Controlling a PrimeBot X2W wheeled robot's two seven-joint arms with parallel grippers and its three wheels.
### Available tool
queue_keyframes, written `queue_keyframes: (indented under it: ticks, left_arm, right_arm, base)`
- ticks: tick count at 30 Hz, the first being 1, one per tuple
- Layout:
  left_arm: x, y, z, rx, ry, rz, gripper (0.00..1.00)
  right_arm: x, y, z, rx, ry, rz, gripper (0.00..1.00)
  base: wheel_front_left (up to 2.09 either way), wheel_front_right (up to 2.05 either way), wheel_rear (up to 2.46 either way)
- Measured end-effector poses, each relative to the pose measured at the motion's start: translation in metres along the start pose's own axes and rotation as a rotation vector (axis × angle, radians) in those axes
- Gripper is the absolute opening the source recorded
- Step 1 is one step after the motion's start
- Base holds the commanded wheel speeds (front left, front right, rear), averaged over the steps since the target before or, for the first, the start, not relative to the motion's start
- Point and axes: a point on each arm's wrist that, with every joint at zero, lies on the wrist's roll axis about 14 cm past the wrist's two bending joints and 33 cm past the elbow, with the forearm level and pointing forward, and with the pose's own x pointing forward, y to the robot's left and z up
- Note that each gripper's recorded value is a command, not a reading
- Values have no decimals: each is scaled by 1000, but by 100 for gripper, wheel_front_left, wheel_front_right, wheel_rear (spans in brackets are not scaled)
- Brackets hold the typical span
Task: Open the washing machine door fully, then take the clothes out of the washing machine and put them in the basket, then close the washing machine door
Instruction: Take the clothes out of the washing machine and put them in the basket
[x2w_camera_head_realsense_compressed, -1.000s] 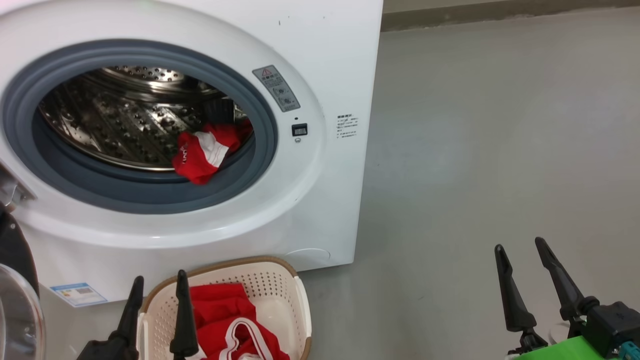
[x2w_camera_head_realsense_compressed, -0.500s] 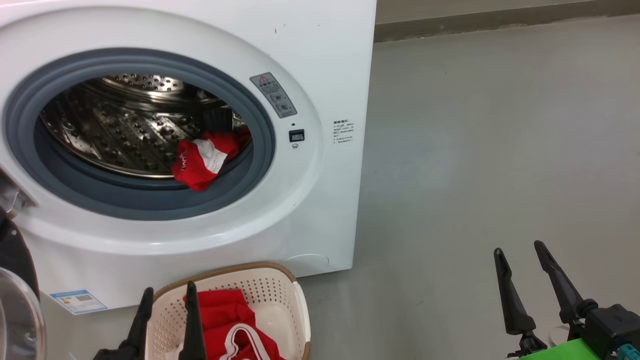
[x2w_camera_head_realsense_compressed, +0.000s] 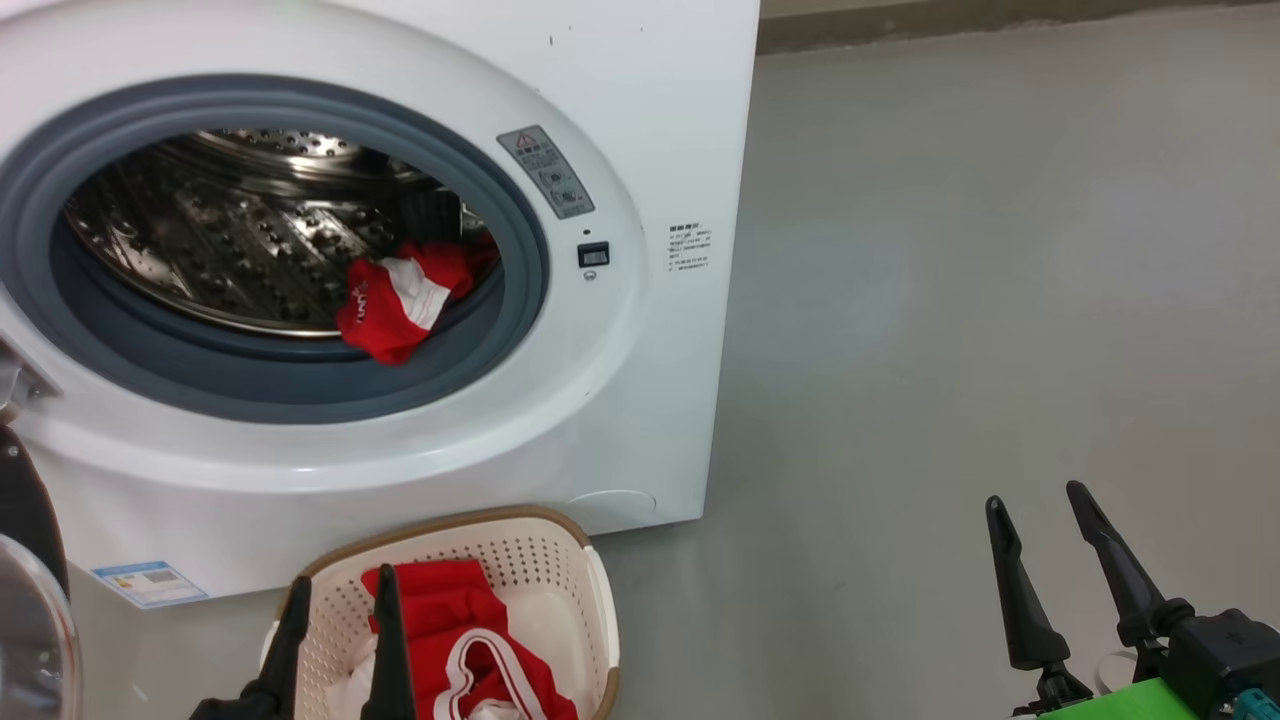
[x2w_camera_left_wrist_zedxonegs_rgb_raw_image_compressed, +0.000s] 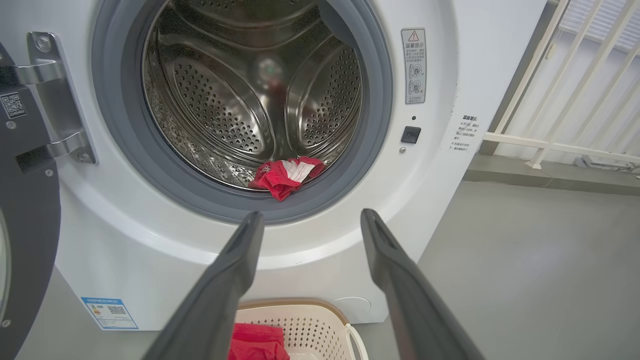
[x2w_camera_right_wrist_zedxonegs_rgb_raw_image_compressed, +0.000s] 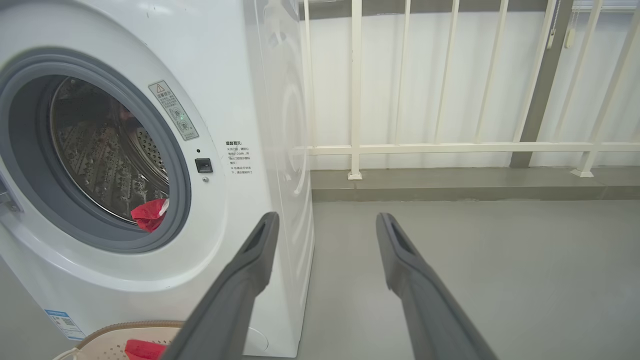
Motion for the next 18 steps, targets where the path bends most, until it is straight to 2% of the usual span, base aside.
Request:
queue_keyframes:
  ticks: [7, 18]
  left_arm:
    - [12, 0, -9, -5, 18, -3, 100]
    - [61, 5, -6, -2, -9, -21, 100]
  right_arm:
    - [5, 2, -12, 0, 38, 5, 100]
    - [24, 4, -29, 4, 83, 6, 100]
  base:
    - [0, 0, 0]
    - [0, 0, 0]
